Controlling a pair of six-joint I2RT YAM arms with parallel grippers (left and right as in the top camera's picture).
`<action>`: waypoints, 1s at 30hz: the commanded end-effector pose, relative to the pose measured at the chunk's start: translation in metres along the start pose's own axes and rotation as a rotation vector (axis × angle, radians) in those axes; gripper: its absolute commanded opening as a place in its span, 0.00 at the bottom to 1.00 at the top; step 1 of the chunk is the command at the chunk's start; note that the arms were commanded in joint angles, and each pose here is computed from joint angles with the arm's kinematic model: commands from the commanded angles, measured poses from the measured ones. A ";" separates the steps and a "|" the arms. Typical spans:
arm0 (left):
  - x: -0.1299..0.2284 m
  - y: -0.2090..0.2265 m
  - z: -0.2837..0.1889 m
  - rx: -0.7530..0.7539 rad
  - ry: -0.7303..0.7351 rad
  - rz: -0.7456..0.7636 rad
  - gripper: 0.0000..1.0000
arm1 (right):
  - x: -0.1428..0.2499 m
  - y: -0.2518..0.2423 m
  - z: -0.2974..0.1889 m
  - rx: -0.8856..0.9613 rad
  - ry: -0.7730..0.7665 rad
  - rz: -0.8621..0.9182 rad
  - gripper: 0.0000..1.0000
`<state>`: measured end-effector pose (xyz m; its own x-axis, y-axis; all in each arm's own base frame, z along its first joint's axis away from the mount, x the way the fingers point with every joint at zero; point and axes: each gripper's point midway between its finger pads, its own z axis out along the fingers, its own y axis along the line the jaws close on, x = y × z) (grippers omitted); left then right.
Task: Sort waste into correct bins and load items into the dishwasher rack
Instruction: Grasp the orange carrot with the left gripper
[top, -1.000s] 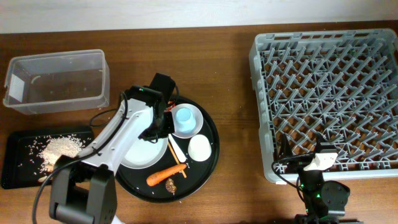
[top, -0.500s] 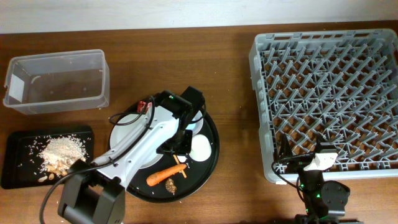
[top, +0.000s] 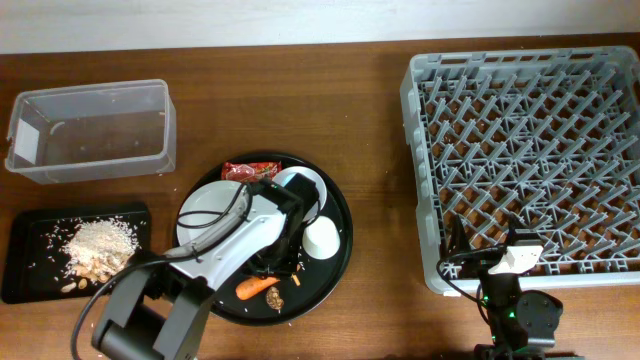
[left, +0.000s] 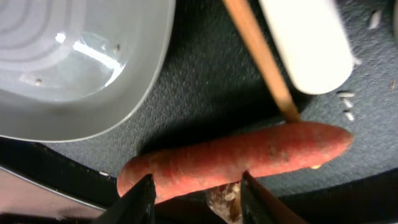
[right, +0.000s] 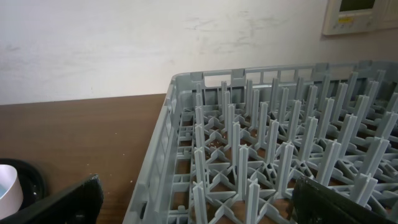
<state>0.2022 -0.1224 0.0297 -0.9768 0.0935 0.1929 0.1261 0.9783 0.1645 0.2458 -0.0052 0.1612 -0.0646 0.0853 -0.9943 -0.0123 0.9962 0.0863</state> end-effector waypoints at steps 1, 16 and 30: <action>0.006 0.001 0.016 0.003 -0.003 0.016 0.47 | 0.002 -0.004 0.000 0.016 0.001 0.000 0.99; 0.003 -0.019 -0.003 0.141 -0.063 0.141 0.47 | 0.002 -0.004 0.000 0.016 0.001 0.001 0.99; -0.006 -0.003 -0.002 0.048 -0.104 0.063 0.47 | 0.002 -0.004 0.000 0.016 0.001 0.001 0.99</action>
<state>0.1995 -0.1364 0.0277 -0.9690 0.1963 0.1501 0.2047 0.9779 0.0420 0.2458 -0.0052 0.1612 -0.0646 0.0853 -0.9943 -0.0123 0.9962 0.0863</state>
